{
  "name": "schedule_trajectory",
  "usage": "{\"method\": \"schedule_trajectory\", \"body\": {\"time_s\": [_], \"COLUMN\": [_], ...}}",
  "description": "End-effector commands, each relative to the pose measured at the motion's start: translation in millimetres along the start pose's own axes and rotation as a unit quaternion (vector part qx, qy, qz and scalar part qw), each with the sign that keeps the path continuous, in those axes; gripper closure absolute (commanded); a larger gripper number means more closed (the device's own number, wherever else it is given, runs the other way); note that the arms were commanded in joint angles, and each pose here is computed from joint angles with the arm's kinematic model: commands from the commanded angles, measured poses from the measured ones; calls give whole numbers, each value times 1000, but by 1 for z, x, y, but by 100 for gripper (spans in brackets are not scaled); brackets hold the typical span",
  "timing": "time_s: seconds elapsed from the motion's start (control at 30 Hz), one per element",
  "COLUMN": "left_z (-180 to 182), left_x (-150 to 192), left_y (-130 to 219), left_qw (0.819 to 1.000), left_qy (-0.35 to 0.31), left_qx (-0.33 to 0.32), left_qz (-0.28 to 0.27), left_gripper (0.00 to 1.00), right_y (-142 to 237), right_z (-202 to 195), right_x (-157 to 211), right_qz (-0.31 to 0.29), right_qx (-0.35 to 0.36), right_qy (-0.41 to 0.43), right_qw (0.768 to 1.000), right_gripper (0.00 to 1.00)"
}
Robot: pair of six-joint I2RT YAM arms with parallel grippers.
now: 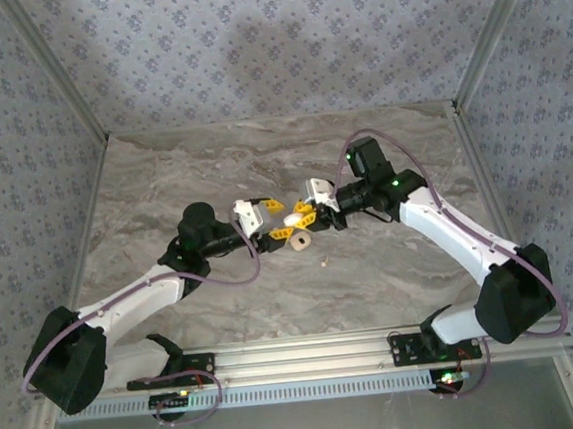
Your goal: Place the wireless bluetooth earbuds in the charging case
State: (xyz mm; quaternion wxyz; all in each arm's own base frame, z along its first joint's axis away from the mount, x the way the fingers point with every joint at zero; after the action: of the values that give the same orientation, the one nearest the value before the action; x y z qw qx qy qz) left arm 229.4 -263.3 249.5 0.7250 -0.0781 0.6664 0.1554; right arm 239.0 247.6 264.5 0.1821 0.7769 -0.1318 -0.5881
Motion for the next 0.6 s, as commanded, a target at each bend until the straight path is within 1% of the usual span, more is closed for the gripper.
{"method": "schedule_trajectory", "body": {"time_s": [0.0,0.03,0.1,0.13,0.27,0.4,0.5,0.57], "left_z": [16,17,23,25,35,45,48,49], "left_x": [-5,-3,3,7,35,66,88,95], "left_y": [-2,-1,0,1,6,11,14,15], "left_qw": [999,998,995,993,977,948,928,920], "left_qy": [23,31,60,72,148,226,258,271], "left_qx": [-47,-54,-79,-88,-146,-207,-236,-239], "left_qz": [6,7,15,18,44,86,128,150], "left_gripper": [24,16,10,1,0,0,0,1], "right_y": [10,12,24,27,39,46,51,53], "right_z": [0,-3,-14,-16,-22,-25,-27,-30], "right_x": [23,31,44,52,90,129,151,162], "right_qz": [71,88,124,136,197,270,307,323], "right_qx": [10,19,45,50,74,82,75,70], "right_qy": [-66,-91,-135,-159,-248,-313,-356,-378], "right_qw": [995,992,982,977,946,907,879,865], "right_gripper": [78,78,76,76,76,76,75,75]}}
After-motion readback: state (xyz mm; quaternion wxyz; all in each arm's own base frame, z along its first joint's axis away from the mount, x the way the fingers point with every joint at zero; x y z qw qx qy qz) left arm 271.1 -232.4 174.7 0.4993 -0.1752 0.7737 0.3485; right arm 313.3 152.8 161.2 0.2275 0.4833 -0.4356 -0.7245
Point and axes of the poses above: each hand's point on the last joint's axis, 136 mm out from that joint toward the fingers, its own y axis back along the fingers, its own z axis along the line the jaws close on, x = y × z, the point moved 4 cm from there along y, back along the fingers, and after that the axes turned 4 degrees about y, right-handed, at the moved point
